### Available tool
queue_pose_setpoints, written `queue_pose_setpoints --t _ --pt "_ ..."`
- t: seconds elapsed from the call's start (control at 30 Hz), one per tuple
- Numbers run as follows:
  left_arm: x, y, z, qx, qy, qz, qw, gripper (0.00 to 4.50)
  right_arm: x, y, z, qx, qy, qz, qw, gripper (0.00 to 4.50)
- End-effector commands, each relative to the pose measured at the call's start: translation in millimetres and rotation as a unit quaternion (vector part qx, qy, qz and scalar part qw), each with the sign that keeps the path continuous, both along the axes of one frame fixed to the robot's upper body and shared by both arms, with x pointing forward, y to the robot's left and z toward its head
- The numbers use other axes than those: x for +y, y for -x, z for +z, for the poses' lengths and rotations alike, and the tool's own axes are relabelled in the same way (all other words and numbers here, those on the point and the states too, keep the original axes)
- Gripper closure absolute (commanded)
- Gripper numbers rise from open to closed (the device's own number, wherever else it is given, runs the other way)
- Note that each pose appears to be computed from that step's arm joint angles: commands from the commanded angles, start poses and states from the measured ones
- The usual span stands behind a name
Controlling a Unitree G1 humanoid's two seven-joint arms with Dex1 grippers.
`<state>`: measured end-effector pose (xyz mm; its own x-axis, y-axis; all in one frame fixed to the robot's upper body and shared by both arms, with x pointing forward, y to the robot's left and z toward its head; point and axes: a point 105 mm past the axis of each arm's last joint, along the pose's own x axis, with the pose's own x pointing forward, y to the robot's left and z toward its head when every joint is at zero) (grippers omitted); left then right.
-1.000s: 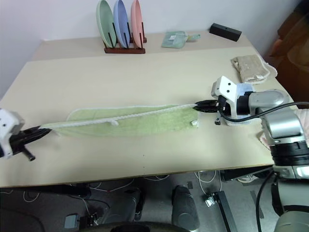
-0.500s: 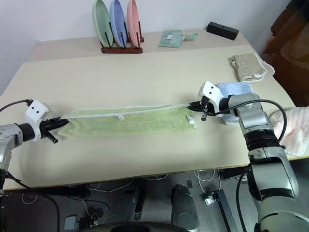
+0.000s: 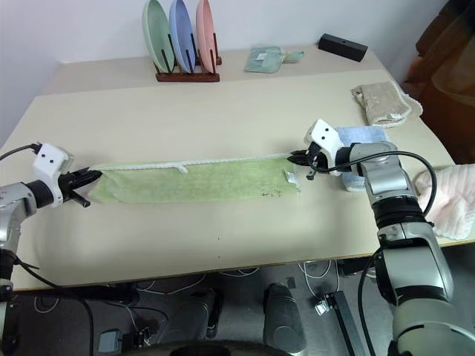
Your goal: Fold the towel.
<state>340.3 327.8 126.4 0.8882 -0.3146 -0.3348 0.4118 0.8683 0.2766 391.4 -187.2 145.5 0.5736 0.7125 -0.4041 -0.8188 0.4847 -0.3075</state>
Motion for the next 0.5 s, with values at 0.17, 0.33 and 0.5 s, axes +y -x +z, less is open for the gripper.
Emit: queue_pose_setpoints --t 0.17,0.33,0.5 --pt "8.6 -3.2 -1.5 -0.001 0.005 0.025 1.0 3.89 -1.3 -9.1 13.4 -0.029 -0.011 -0.022 0.999 4.5" --pt "15.7 -5.0 2.6 -0.016 0.002 0.045 0.999 1.62 -6.7 -8.3 20.2 -0.039 -0.018 -0.036 0.998 2.59" --pt "33.4 3.9 15.0 -0.046 0.055 0.097 0.993 1.16 -33.3 1.4 40.8 -0.077 -0.022 -0.087 0.993 0.62"
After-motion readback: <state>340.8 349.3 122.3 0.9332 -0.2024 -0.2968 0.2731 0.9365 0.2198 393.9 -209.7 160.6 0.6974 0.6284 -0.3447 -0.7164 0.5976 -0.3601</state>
